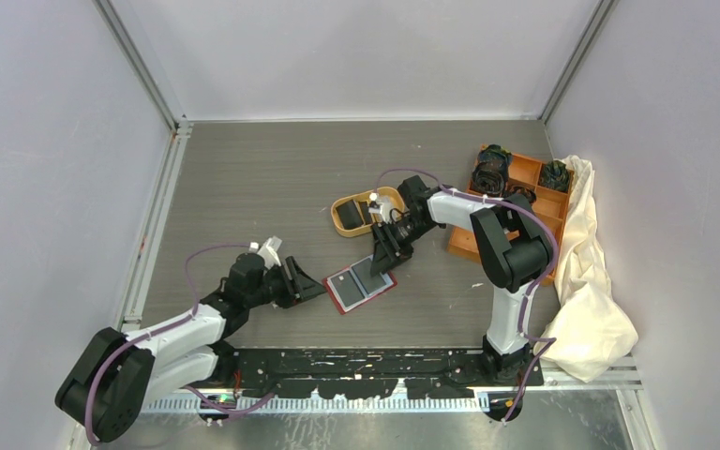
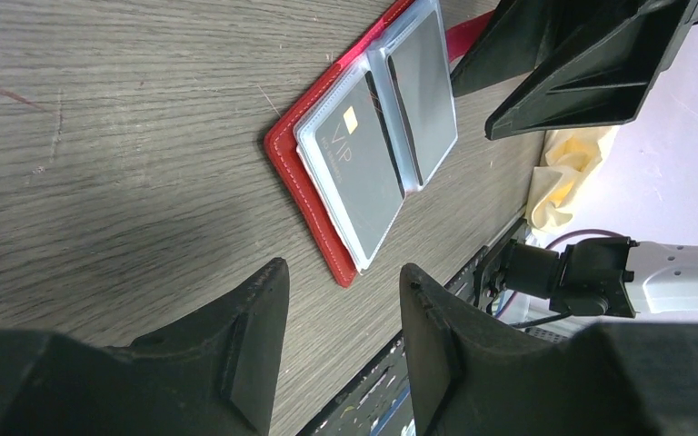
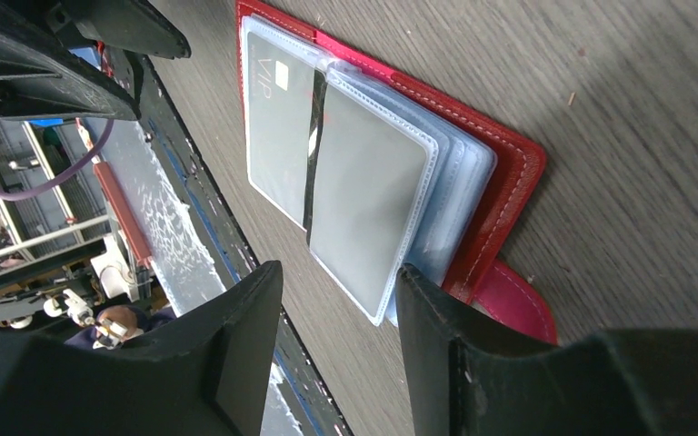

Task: Put the credit cards into the card holder
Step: Turn over the card slot in the card holder.

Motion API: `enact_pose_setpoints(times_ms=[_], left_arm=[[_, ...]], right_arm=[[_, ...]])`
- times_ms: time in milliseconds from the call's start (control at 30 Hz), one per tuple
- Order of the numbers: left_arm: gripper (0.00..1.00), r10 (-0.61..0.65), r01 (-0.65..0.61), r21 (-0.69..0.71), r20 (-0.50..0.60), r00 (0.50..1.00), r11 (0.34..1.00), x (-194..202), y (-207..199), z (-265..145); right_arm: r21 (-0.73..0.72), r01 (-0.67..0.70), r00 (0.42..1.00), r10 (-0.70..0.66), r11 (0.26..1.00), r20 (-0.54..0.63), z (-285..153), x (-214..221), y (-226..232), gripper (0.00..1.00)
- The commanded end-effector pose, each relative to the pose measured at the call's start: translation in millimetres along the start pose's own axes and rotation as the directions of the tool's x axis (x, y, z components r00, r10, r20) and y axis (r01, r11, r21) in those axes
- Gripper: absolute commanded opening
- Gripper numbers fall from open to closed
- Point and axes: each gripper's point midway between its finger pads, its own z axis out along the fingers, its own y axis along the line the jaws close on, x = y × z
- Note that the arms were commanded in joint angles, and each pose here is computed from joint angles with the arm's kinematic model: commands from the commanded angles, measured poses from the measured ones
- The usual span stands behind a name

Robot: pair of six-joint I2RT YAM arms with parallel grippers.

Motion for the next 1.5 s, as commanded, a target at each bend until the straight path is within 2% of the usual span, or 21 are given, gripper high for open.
enact_pose_setpoints(times_ms=[0, 700, 1467], left_arm=[[0.49, 0.024, -0.026, 0.055, 0.033, 0.999, 0.998, -9.5, -16.0, 1.8], [0.49, 0.024, -0.025, 0.054, 0.022, 0.999, 0.998, -7.6, -17.1, 4.1], [0.49, -0.038, 0.037, -0.041, -0.038, 0.999, 0.998, -1.7, -4.0, 24.7]], right_arm=[[-0.035, 0.018, 0.999, -0.017, 0.999, 0.036, -3.0, -11.7, 7.4, 0.55], [-0.047, -0.004, 0.998, 0.007, 0.999, 0.064, -4.8, -15.4, 6.5, 0.55], [-0.044, -0.059, 0.994, 0.063, 0.997, 0.087, -2.7, -17.0, -0.5, 0.55]])
